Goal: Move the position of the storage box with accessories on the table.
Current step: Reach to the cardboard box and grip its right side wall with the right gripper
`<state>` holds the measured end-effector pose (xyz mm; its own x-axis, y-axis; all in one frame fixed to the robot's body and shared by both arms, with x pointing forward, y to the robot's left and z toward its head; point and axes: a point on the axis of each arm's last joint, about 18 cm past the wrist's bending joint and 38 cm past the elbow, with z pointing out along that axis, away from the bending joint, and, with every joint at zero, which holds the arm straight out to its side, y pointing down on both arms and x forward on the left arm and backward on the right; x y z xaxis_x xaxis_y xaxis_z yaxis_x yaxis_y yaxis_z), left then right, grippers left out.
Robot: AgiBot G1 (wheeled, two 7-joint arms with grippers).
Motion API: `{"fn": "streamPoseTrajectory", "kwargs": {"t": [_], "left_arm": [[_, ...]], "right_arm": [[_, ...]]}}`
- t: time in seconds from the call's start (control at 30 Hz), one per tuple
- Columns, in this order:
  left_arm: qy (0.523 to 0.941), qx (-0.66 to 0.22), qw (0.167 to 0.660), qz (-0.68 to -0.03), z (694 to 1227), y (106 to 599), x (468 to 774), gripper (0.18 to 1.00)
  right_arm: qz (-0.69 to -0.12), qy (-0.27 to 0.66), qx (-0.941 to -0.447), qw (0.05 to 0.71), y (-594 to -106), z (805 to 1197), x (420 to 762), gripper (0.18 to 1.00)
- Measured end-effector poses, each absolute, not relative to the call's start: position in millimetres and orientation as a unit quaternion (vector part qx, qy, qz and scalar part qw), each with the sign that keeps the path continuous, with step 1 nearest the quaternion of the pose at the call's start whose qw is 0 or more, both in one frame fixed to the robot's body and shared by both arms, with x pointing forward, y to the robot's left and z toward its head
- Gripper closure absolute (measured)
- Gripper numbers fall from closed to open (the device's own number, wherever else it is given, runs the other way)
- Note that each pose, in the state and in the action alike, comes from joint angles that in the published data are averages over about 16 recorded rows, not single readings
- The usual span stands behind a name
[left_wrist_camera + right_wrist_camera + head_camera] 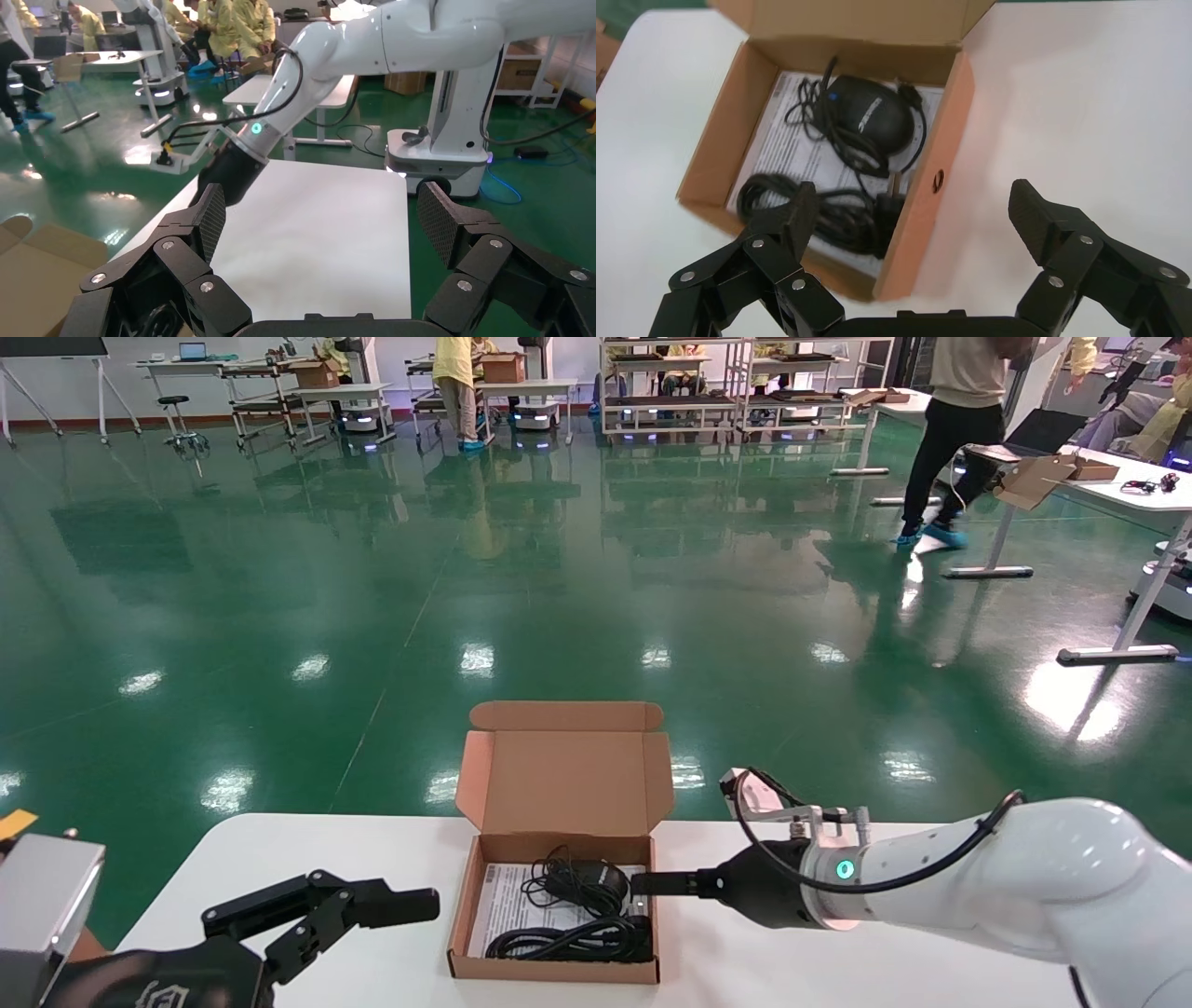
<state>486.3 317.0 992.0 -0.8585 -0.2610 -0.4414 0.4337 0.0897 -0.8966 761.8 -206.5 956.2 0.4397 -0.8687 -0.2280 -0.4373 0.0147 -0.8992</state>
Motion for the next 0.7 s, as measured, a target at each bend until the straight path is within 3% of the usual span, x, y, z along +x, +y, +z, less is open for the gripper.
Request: {"fn": "streamPoseTrajectory", "kwargs": {"t": [0.7], "left_arm": [[0.691, 0.062, 0.259, -0.672, 992, 317, 486, 0.184]], "right_arm": [[-0.239, 0.490, -0.660, 0.517, -199, 930, 772, 0.179]]}}
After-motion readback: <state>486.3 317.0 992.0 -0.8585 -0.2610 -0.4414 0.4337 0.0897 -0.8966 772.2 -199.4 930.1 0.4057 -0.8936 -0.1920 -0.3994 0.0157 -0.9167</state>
